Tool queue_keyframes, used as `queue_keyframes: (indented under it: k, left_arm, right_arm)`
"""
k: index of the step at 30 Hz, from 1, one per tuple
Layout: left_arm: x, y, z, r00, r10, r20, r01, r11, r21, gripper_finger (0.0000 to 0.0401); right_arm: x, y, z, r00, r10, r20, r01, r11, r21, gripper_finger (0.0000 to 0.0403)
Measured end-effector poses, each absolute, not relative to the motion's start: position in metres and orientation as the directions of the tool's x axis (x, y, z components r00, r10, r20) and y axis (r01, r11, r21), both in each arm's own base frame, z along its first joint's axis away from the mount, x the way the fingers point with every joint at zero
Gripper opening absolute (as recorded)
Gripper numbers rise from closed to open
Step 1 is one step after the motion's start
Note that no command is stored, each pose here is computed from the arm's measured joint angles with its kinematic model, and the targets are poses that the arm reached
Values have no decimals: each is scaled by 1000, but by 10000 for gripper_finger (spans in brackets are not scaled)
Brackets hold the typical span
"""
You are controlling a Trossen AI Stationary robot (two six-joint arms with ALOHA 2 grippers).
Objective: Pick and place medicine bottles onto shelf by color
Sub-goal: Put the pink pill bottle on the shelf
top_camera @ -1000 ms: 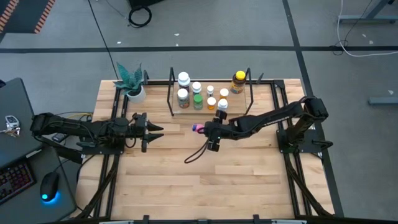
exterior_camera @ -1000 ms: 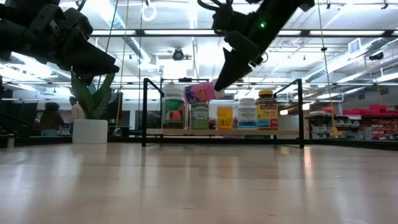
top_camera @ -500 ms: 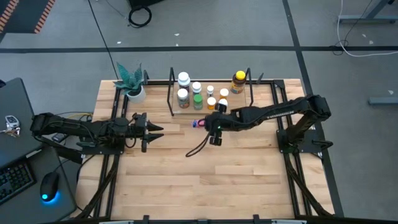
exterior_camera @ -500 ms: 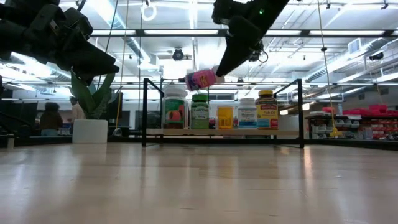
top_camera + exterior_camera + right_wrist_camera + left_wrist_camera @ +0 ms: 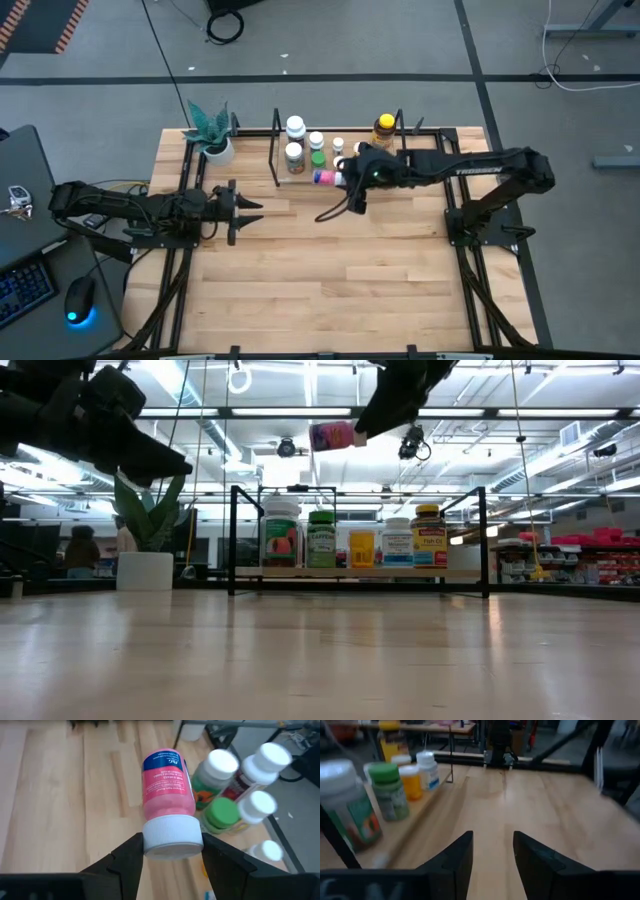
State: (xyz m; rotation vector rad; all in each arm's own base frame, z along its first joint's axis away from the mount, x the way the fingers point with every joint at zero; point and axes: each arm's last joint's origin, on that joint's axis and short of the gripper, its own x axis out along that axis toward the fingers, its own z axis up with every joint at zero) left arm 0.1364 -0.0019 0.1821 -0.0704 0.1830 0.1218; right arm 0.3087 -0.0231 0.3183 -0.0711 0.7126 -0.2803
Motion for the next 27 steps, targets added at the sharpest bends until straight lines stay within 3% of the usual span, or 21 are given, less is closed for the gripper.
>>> queue_keyframes:
  k: [6,27]
  left_arm:
    - [136,-2,182,976,115,-186,-94,989,118,143]
    - [136,-2,182,976,114,-186,-93,989,119,146]
  right_arm:
    - [298,-37,330,735,-311,-603,278,949,-149,196]
    - [279,-107,335,700,-367,-612,355,923,-148,196]
